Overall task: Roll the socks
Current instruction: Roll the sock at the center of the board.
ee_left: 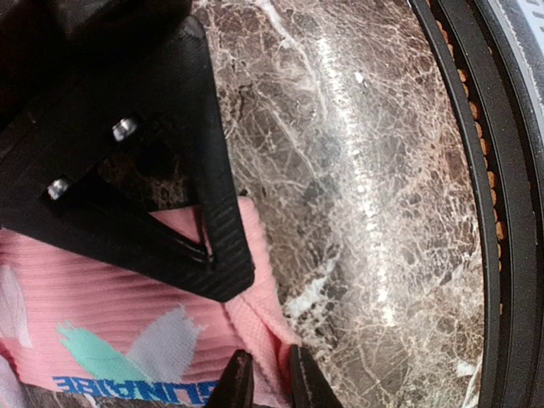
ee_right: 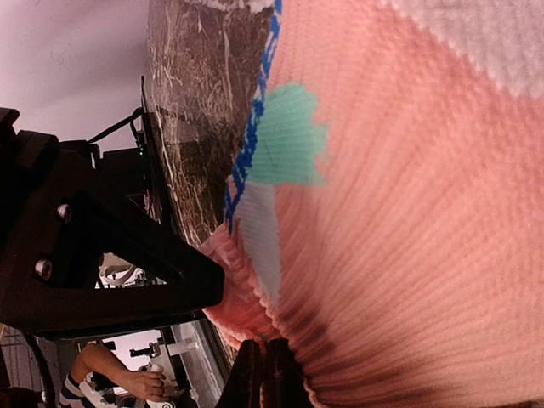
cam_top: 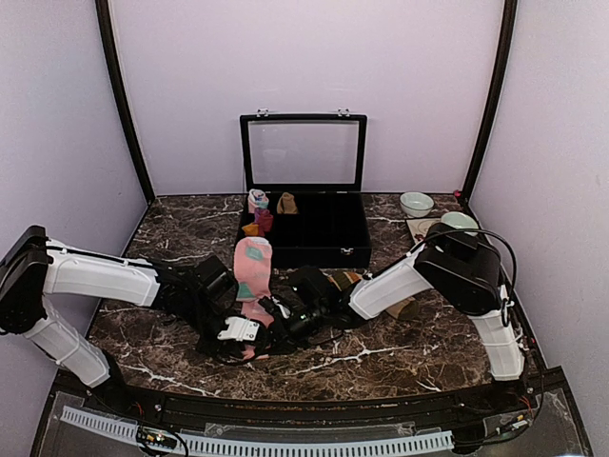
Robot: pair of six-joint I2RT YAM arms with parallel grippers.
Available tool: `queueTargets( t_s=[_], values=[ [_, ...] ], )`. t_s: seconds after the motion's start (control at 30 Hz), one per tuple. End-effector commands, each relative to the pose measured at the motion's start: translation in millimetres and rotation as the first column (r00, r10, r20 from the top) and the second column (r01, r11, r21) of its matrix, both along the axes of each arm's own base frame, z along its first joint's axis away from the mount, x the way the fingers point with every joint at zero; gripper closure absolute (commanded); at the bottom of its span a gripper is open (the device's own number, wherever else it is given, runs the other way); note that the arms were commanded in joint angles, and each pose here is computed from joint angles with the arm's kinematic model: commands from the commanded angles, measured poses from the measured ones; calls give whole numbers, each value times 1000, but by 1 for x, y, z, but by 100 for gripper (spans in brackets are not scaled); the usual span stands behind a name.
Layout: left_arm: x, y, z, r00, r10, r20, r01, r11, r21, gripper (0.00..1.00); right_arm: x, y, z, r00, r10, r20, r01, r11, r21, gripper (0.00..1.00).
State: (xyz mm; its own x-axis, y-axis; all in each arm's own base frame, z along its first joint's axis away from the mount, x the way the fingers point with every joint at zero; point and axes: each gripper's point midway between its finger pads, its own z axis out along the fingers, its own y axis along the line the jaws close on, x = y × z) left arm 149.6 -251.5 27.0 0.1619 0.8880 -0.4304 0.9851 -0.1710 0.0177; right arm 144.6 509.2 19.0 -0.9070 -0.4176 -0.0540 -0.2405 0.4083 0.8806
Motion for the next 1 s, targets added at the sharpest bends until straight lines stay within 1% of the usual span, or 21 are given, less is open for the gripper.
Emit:
queueTargets(
  t_s=[0.0,0.07,0.17,0.27,0.37,0.47,0.6,0.67,0.83,0.97],
  values=[
    [-6,-2,14,1000,-18,12,19,998,-56,81,-12,-33,-66,994,-58,-93,36,973,-226,100],
    [-5,-3,19,999,-20,33,22,997,-68,70,-12,-34,-67,994,-60,-91,38,973,-229,100],
    [-6,-2,27,999,-24,26,26,998,-63,64,-11,-38,-70,993,-69,-91,45,970,-240,100],
    [-15,-4,36,999,-39,-22,37,996,-85,62,-10,-39,-71,993,-76,-93,51,969,-243,100],
    [-20,-7,32,998,-25,-66,19,995,-95,61,-9,-39,-70,992,-84,-96,59,969,-240,100],
    [-13,-6,23,999,15,-43,-19,996,-82,62,-8,-37,-69,991,-90,-95,66,970,-235,100],
    [7,-6,17,994,91,60,-85,992,-93,61,-7,-37,-69,991,-94,-98,69,969,-236,100],
    [13,-6,16,990,112,84,-104,990,-96,61,-8,-37,-69,990,-95,-102,69,970,-233,100],
    [1,-8,10,993,107,45,-103,991,-80,60,-8,-37,-69,989,-101,-104,75,971,-229,100],
    [-5,-11,12,992,121,22,-119,989,-82,54,-8,-37,-69,989,-105,-105,79,971,-225,100]
  ],
)
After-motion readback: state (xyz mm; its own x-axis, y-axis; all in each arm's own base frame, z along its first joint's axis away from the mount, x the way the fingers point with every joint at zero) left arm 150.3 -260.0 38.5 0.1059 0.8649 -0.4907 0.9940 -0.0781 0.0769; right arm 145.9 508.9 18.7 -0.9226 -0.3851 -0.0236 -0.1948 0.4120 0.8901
